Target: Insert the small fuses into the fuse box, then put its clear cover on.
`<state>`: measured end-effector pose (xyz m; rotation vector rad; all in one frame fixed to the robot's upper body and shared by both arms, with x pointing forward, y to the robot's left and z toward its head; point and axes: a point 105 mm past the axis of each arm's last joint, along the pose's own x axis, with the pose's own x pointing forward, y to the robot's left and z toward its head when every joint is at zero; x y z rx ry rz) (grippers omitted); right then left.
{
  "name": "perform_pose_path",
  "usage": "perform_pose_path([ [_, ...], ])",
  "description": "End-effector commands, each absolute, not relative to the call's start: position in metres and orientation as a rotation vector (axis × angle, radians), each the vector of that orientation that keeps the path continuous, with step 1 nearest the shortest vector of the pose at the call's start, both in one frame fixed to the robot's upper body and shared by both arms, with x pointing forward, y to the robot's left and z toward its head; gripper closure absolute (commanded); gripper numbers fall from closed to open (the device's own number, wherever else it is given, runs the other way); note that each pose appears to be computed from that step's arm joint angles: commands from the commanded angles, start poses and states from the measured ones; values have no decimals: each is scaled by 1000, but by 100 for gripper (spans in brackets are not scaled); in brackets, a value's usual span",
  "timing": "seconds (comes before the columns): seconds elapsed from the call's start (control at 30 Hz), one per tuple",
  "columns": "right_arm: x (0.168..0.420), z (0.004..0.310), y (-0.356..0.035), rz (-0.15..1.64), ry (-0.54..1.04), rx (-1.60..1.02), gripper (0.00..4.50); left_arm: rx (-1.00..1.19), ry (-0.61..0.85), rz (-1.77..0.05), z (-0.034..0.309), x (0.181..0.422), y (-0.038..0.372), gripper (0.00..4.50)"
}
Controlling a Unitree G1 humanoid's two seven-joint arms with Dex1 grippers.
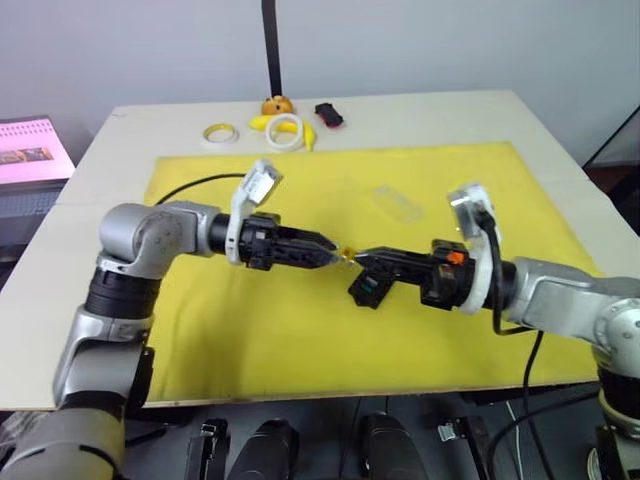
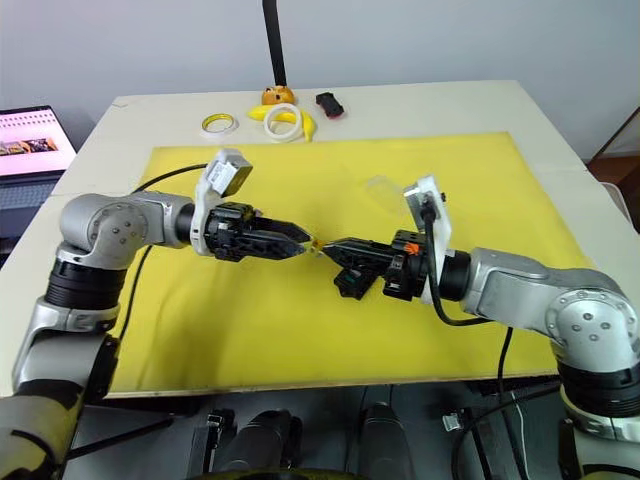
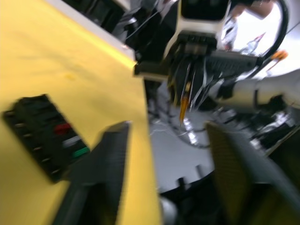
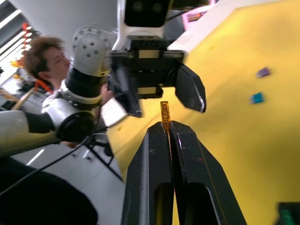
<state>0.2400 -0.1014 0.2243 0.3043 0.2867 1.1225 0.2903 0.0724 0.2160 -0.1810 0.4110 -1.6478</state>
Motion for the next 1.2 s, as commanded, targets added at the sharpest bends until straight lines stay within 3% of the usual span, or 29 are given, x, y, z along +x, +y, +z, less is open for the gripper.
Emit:
perform_pose_path([
  [0.03,236,234,-115,1058,220,233,450,-32,284,-1627,222,296,71,73],
  [0.13,243,223,-133,939,227,96,450,84,189,-1600,214,299,63,73],
  [0.23,253,207,-144,863,237,-65,450,206,131,-1609,200,300,55,4],
  [0.67,280,176,-143,831,201,-325,450,460,61,-1677,165,328,30,4],
  [1.2,293,161,-146,809,201,-405,450,507,32,-1685,160,340,22,4],
])
